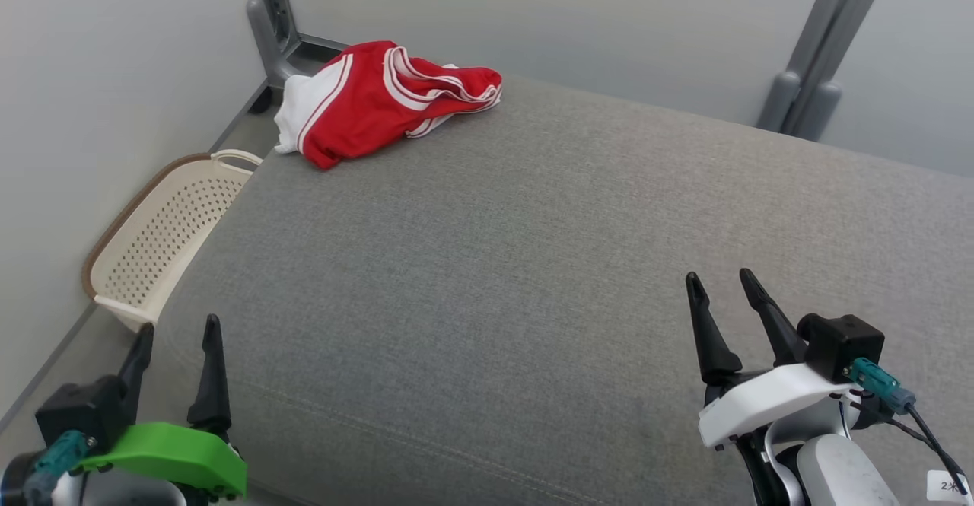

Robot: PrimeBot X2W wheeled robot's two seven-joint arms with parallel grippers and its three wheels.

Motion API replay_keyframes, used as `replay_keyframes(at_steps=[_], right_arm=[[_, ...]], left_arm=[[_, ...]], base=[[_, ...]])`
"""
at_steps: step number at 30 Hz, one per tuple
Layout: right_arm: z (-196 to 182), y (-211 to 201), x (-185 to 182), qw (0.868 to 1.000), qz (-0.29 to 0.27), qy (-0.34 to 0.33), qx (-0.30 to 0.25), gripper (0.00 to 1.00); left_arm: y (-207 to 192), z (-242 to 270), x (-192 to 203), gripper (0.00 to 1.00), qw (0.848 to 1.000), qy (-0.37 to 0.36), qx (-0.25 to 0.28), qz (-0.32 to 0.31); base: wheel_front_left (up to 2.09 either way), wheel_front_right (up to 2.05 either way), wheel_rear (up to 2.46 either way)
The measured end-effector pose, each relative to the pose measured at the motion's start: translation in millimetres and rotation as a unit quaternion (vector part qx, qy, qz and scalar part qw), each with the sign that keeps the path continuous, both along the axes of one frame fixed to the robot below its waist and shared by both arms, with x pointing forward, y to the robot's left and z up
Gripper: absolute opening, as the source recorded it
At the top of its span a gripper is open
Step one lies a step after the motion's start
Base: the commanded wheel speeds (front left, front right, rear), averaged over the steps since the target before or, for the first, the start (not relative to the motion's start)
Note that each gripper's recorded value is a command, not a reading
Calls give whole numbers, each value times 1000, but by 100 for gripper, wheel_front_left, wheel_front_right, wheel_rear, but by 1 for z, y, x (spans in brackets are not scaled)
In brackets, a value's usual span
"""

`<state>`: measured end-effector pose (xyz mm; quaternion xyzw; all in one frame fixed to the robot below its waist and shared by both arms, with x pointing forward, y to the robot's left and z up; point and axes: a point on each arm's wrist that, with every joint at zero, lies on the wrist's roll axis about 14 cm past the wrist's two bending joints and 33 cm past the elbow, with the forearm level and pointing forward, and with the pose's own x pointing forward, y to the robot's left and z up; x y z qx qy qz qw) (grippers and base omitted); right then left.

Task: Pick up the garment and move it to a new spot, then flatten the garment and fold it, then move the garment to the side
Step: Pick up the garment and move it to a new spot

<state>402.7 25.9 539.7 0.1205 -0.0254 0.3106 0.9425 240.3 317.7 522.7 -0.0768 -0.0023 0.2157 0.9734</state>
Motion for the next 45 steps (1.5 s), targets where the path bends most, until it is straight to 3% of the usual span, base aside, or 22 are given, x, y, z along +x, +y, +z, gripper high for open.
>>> replay_keyframes(at_steps=[9,23,32,45], right_arm=[[6,-43,17,998,-63,-11,-6,100],[4,-132,75,981,-192,-28,-12,100],[6,-179,119,964,-257,-59,-25,100],[-46,-190,154,962,-262,-32,-73,100]], left_arm=[[20,39,58,100,999,-8,28,-40],[32,65,203,100,994,22,-9,-110],[25,30,283,100,989,63,-8,-131],[6,-75,361,100,978,138,-28,-154]], base=[[0,0,0],[0,0,0],[0,0,0],[0,0,0]])
